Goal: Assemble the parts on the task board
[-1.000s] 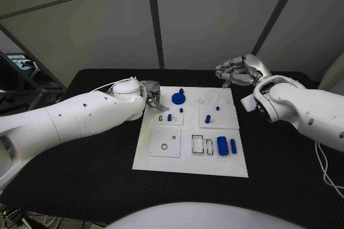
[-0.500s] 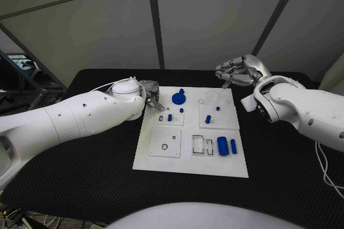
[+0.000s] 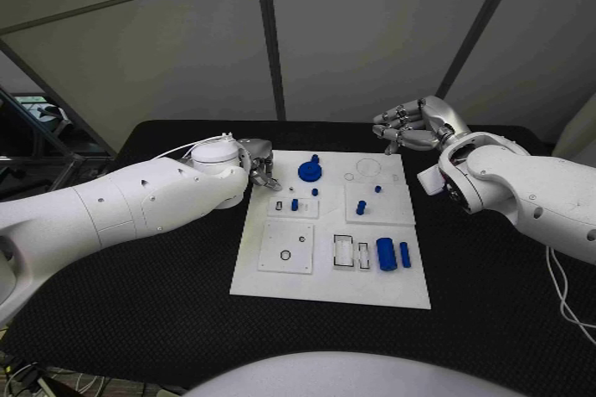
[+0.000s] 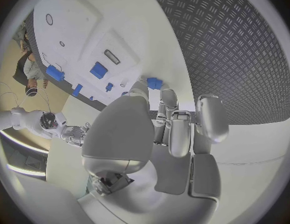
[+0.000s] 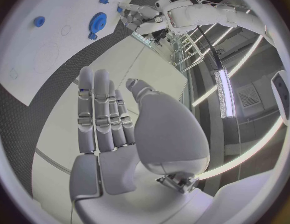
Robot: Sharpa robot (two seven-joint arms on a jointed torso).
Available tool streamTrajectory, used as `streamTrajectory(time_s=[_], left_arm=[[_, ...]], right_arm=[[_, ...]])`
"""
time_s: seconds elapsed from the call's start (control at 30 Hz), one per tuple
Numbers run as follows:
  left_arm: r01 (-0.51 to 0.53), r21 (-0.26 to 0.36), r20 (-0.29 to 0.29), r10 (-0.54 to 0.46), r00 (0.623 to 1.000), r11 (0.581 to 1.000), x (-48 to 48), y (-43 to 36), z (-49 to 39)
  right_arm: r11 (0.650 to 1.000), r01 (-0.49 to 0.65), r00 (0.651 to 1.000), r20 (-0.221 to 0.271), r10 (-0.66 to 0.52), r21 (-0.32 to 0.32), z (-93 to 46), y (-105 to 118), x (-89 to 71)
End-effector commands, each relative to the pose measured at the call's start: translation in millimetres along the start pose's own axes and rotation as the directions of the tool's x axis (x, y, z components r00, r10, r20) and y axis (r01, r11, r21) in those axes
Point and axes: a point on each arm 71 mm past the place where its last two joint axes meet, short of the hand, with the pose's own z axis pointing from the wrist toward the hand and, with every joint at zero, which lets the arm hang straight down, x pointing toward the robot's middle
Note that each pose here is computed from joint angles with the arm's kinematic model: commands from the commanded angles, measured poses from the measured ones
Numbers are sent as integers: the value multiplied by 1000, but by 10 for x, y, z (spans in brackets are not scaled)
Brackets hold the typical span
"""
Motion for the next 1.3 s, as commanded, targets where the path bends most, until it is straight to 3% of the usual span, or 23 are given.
streamTrajectory(time_s=[0.03, 1.3], left_arm=[[-7, 1, 3, 7, 1000, 1000, 3, -1, -4], [-5, 36, -65, 8, 998, 999, 49, -24, -37]], right_arm=[[1000, -1, 1000, -9, 1, -3, 4, 10, 6], [1000, 0, 1000, -25, 0, 11, 6, -20, 7]])
